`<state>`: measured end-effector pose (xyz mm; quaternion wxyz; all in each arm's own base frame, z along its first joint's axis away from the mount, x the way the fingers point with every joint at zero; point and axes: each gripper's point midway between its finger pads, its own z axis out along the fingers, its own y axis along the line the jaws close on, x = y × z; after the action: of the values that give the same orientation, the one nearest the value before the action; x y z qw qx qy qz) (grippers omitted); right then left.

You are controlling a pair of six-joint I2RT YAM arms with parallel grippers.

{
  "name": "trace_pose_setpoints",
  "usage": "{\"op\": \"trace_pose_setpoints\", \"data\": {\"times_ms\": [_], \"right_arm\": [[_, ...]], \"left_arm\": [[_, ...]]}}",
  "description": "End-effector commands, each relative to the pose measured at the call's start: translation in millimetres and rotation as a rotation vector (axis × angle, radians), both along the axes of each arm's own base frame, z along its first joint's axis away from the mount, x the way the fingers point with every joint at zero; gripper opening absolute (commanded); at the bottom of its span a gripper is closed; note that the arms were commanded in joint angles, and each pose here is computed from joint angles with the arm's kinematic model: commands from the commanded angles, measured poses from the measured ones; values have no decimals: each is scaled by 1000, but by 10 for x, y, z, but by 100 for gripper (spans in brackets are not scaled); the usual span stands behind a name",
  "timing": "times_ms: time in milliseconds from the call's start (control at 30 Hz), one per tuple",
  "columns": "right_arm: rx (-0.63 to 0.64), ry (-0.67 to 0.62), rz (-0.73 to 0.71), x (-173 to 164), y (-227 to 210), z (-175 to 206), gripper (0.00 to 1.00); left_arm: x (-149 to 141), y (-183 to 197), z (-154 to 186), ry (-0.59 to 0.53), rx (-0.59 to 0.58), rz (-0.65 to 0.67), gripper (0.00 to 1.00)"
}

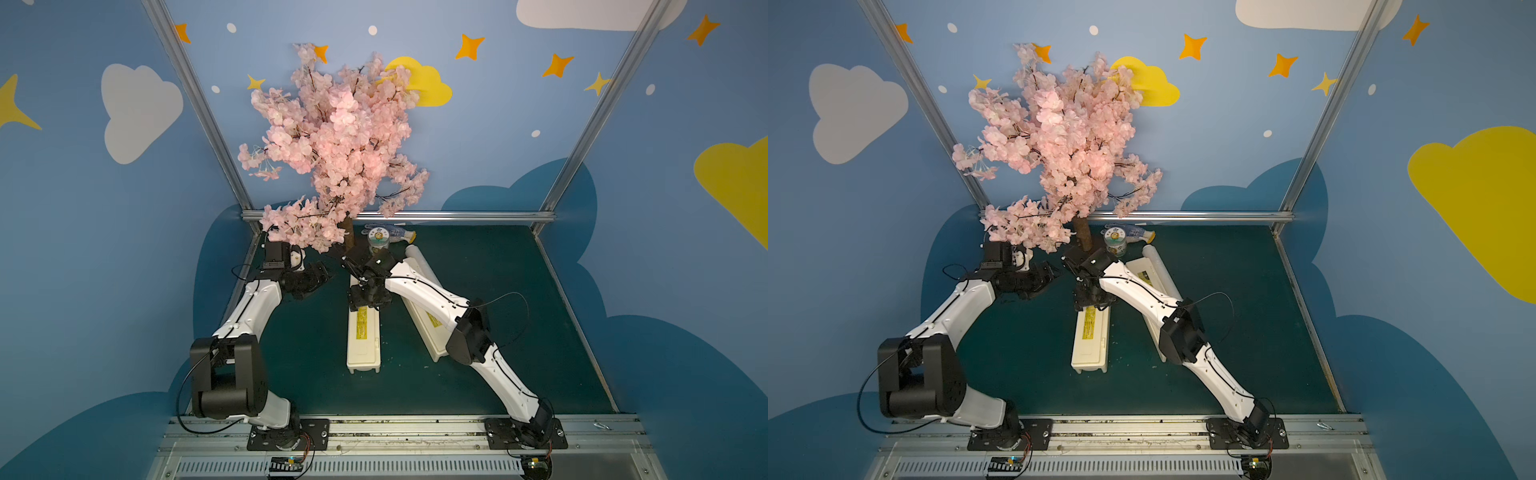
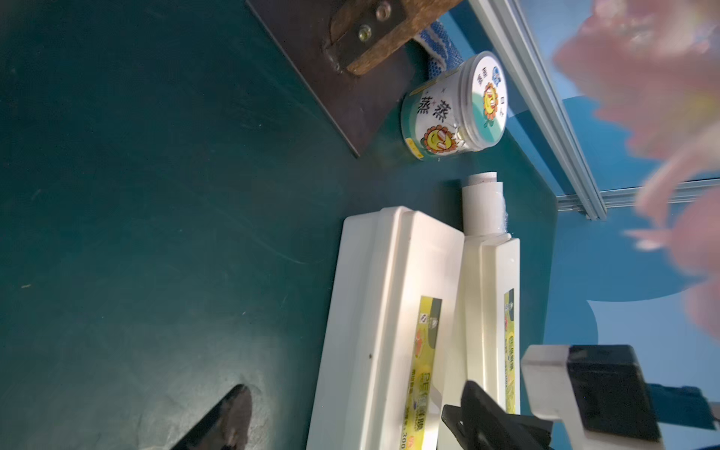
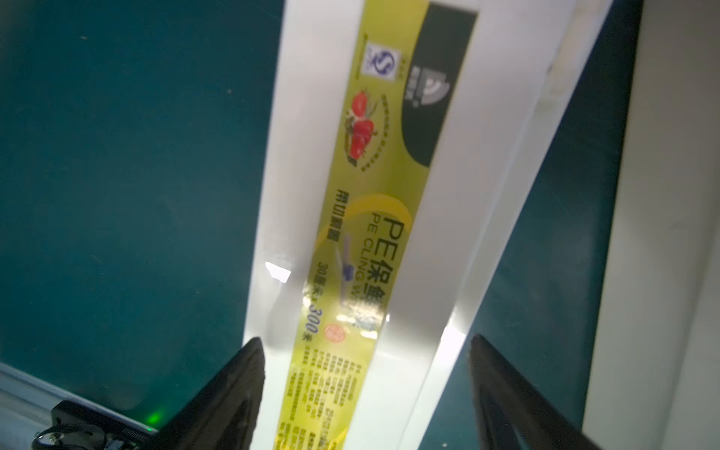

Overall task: Put plastic wrap rolls into dispensers
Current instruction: Close the lid on the plastic wrap cutting box, then open the lid of the plastic wrap cutting box.

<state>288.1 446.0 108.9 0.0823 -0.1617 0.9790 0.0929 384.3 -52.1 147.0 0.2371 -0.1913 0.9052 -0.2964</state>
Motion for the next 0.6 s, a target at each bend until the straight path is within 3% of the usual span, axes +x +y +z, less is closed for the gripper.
{"op": "trace_pose_setpoints", "data": {"times_ms": [0, 167, 433, 567], "right_arm": [[-44, 11, -67, -59, -95, 14, 81], [-4, 11, -65, -126, 42, 42, 81], [-15, 24, -84, -168, 83, -58, 81], [-39, 30, -95, -186, 67, -133, 81]], "left_arm": [[-101, -8, 19, 9, -5, 4, 84], [-176, -5, -1, 7, 4, 12, 84], [-514, -61, -398, 117, -23, 27, 81], [-494, -70, -351, 104, -24, 24, 80]]}}
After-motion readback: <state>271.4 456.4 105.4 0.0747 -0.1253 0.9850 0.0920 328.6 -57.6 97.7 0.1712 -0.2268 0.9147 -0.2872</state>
